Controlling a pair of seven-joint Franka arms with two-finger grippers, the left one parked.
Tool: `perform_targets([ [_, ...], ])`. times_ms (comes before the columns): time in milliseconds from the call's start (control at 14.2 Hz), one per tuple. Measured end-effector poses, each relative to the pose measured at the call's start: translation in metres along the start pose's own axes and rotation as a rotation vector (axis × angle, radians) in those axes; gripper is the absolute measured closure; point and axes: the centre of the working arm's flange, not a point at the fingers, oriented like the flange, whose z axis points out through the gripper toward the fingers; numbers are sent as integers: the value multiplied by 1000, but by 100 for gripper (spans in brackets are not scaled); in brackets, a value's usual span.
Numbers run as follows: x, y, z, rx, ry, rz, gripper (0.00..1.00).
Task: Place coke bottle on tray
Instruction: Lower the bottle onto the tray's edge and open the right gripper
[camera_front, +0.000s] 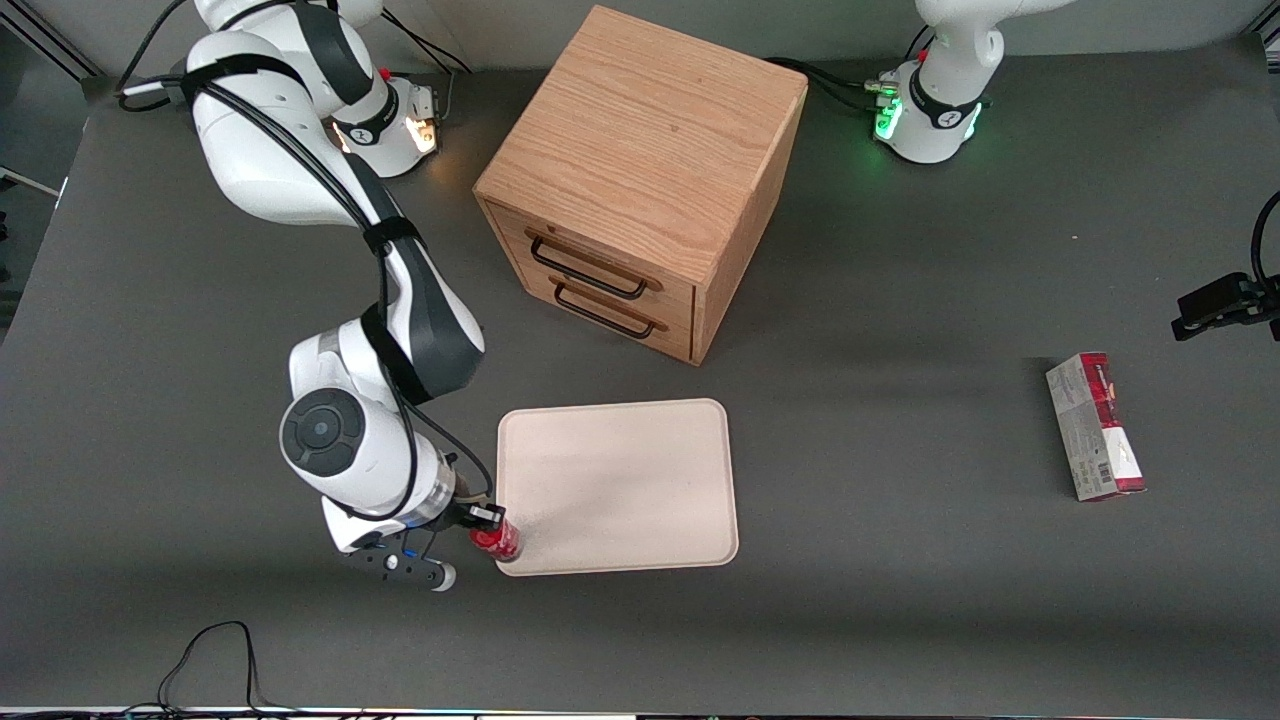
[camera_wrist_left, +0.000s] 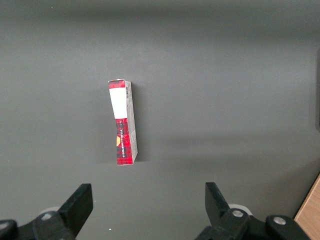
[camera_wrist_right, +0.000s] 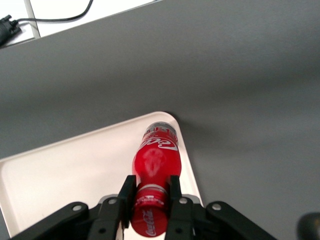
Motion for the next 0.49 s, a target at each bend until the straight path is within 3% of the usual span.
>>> perform_targets([
  [492, -13, -18, 21, 5, -3, 39, 69],
])
